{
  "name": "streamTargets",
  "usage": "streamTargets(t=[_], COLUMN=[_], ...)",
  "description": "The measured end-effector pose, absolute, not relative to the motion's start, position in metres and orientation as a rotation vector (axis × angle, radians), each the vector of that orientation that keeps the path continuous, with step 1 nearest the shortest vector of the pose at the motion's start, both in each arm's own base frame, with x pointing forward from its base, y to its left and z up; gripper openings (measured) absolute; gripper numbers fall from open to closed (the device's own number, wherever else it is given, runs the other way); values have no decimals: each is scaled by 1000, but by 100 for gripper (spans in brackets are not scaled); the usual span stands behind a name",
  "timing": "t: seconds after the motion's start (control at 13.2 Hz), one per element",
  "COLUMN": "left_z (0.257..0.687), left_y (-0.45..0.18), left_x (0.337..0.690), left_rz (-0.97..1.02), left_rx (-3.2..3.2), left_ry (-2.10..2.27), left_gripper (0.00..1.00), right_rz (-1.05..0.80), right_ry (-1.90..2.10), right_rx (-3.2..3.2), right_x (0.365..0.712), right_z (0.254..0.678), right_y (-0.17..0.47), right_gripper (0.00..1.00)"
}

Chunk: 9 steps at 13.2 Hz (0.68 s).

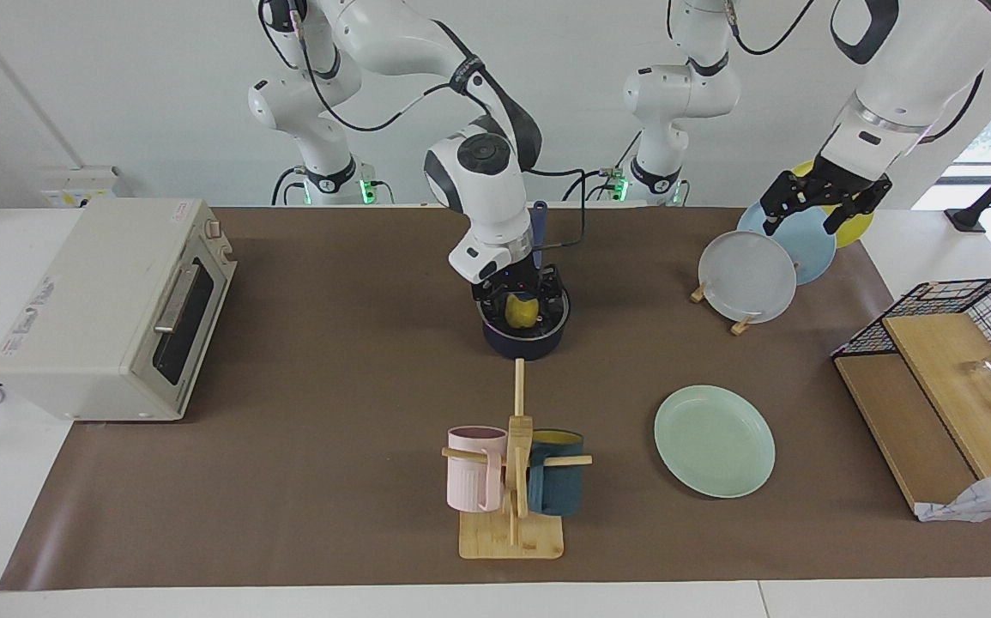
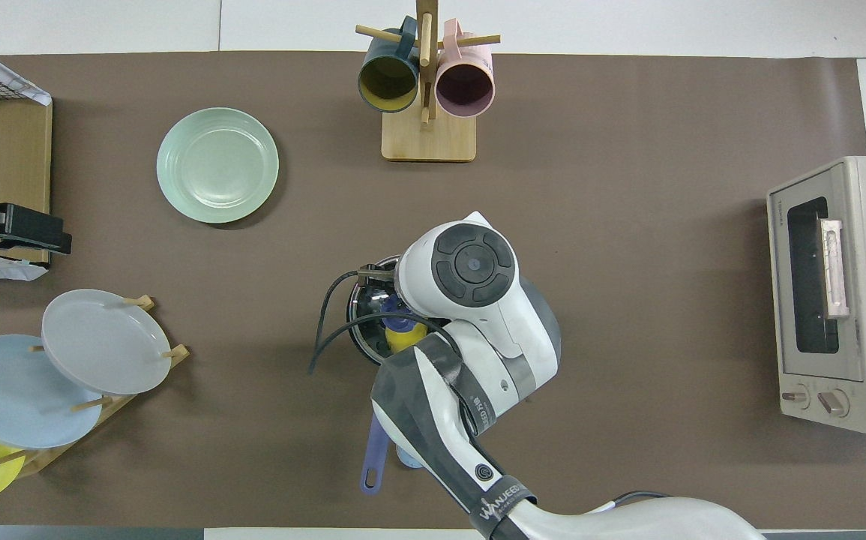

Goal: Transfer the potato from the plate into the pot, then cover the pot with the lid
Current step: 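Lower the lid onto the saucepan and open the right gripper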

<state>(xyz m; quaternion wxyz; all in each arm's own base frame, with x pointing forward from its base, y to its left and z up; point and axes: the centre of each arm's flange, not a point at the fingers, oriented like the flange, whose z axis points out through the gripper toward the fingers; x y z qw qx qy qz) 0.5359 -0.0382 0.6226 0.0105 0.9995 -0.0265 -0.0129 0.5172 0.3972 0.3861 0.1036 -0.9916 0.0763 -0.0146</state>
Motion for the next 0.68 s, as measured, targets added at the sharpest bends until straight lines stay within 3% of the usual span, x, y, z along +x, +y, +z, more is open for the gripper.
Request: streamTargets(t=[0.68], left_z=[623], left_y=[-38], left_x=[536], left_rz=[-40], left_rx=[3119], left_ry=[-82], left_gripper=[100], right_rz=[-34], right_ry=[226], right_rx=[-2930], right_x=[515], right_z=[379], right_y=[397], right_gripper=[100])
